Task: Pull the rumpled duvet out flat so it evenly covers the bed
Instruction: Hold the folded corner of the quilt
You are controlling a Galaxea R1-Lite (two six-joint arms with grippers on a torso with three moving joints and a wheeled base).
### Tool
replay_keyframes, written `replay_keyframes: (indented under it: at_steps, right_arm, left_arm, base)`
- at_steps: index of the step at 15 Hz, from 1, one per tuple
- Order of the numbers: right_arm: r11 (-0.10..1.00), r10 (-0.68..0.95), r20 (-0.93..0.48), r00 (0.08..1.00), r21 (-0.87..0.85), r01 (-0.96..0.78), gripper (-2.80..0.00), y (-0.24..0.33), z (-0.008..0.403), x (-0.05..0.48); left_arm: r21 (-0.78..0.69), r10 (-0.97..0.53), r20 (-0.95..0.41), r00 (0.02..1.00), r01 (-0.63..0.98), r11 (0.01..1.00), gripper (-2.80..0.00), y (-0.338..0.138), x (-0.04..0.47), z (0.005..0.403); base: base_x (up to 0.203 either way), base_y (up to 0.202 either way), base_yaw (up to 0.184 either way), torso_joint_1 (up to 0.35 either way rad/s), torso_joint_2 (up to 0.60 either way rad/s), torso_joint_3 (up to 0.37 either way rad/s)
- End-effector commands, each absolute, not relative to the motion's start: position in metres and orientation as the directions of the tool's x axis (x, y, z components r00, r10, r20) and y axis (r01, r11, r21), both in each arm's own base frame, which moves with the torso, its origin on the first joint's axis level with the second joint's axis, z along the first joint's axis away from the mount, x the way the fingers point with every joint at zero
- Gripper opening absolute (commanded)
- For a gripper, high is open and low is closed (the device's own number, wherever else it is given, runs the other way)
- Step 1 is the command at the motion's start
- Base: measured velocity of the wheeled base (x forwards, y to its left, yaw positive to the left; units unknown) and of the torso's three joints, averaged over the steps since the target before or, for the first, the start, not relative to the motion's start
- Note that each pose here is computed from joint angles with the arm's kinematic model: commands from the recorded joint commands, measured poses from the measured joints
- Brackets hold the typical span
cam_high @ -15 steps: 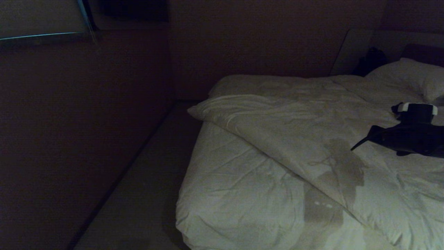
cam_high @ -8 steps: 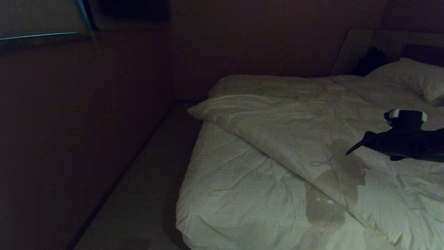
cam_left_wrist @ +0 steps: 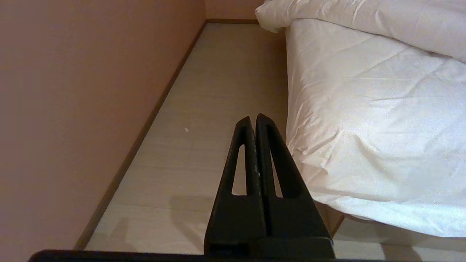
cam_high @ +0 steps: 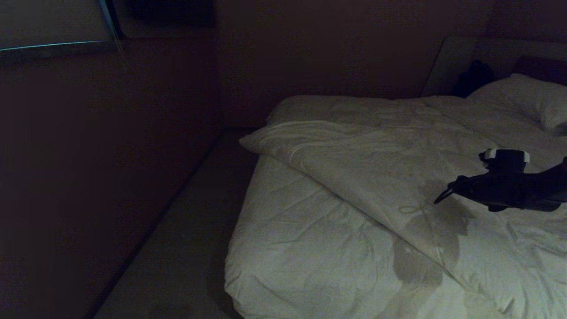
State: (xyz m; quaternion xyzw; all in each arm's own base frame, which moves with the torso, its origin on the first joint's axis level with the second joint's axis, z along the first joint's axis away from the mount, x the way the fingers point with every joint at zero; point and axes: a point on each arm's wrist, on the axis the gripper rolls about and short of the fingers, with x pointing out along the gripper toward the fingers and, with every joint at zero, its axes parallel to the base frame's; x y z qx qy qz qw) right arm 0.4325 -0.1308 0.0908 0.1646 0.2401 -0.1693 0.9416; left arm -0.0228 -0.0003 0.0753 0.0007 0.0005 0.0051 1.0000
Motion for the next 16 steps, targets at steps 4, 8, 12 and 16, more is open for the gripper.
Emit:
replay_keyframes:
  at_steps: [4,8,12,16]
  right_arm:
    - [0.886,-0.236,-0.520,0.821,0.231,0.401,0.00,-0.132,0.083,0.435]
    - [0.886,-0.228,-0.542,0.809,0.230,0.403,0.00,-0.130,0.070,0.440]
    - [0.886,-0.221,-0.554,0.802,0.231,0.403,0.00,-0.130,0.060,0.444]
    - [0.886,-0.214,-0.571,0.792,0.227,0.403,0.00,-0.128,0.049,0.447]
  left_arm:
    - [0.002,0.011,-0.002,1.000,-0.011,1.000,-2.80,0.000,-0.023,0.075]
    - [0.002,0.011,-0.002,1.000,-0.011,1.000,-2.80,0.000,-0.023,0.075]
    - [0.002,0.011,-0.002,1.000,-0.011,1.000,-2.80,0.000,-0.023,0.075]
    - [0.002,0.011,-0.002,1.000,-0.011,1.000,-2.80,0.000,-0.023,0.075]
  base:
    - [0.000,0.000,0.000,0.000,0.00,0.000]
    - [0.000,0.000,0.000,0.000,0.00,0.000]
    - [0.000,0.000,0.000,0.000,0.00,0.000]
    - [0.000,0.000,0.000,0.000,0.00,0.000]
